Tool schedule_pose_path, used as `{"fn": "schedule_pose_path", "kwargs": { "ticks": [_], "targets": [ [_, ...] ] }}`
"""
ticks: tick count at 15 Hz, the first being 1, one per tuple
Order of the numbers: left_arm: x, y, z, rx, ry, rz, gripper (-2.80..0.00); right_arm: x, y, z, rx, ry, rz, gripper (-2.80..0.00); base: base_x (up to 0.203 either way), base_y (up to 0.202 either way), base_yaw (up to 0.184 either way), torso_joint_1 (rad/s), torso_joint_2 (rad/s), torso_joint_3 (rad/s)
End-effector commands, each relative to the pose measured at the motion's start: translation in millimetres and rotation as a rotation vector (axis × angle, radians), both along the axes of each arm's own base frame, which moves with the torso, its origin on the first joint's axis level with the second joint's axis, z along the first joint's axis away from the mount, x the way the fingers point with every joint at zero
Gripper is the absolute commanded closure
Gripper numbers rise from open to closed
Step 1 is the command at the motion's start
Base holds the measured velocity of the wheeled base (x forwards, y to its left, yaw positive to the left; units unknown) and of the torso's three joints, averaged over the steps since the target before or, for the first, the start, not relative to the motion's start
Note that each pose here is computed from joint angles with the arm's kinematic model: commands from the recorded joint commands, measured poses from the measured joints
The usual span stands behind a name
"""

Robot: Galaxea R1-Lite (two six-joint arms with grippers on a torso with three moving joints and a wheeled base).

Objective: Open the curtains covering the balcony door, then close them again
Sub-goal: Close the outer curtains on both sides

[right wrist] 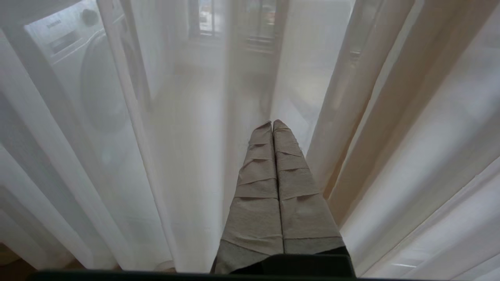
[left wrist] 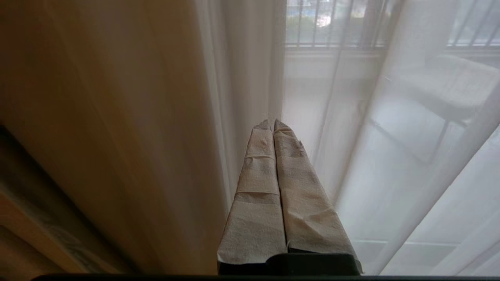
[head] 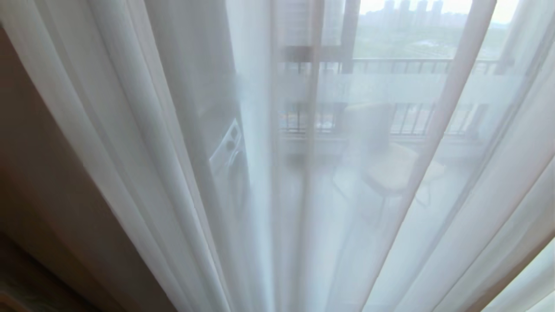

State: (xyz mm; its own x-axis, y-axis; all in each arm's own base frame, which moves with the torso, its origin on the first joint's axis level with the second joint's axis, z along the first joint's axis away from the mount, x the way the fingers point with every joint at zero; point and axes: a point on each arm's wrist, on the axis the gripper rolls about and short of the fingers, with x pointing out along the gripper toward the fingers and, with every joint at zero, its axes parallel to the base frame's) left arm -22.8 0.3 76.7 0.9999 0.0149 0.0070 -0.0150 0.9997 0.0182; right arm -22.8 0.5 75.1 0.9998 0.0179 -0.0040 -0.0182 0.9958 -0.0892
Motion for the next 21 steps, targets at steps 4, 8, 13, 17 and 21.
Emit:
{"fn": "schedule_pose_path", "kwargs": {
  "ticks": [4, 8, 13, 17, 21],
  "targets": [
    [0.0, 0.0, -0.2, 0.002, 0.001, 0.000, 0.00, 0.0, 0.0, -0.1, -0.001, 0.000, 0.001, 0.00, 0.000, 0.192, 0.000, 0.001, 0.00, 0.005],
    [0.0, 0.0, -0.3, 0.002, 0.002, 0.002, 0.00, 0.0, 0.0, 0.0, -0.001, 0.000, 0.001, 0.00, 0.000, 0.105, -0.001, -0.001, 0.00, 0.003],
    [0.0, 0.0, -0.3, 0.003, 0.002, 0.002, 0.00, 0.0, 0.0, 0.0, -0.001, -0.001, 0.001, 0.00, 0.000, 0.000, 0.000, 0.000, 0.00, 0.000],
    [0.0, 0.0, -0.2, 0.000, 0.001, 0.000, 0.00, 0.0, 0.0, 0.0, -0.001, -0.001, 0.001, 0.00, 0.000, 0.000, 0.000, 0.000, 0.00, 0.000],
    [-0.1, 0.0, -0.5, 0.000, 0.007, 0.001, 0.00, 0.0, 0.0, 0.0, -0.001, -0.001, 0.001, 0.00, 0.000, 0.000, 0.000, 0.000, 0.00, 0.000]
  ]
}}
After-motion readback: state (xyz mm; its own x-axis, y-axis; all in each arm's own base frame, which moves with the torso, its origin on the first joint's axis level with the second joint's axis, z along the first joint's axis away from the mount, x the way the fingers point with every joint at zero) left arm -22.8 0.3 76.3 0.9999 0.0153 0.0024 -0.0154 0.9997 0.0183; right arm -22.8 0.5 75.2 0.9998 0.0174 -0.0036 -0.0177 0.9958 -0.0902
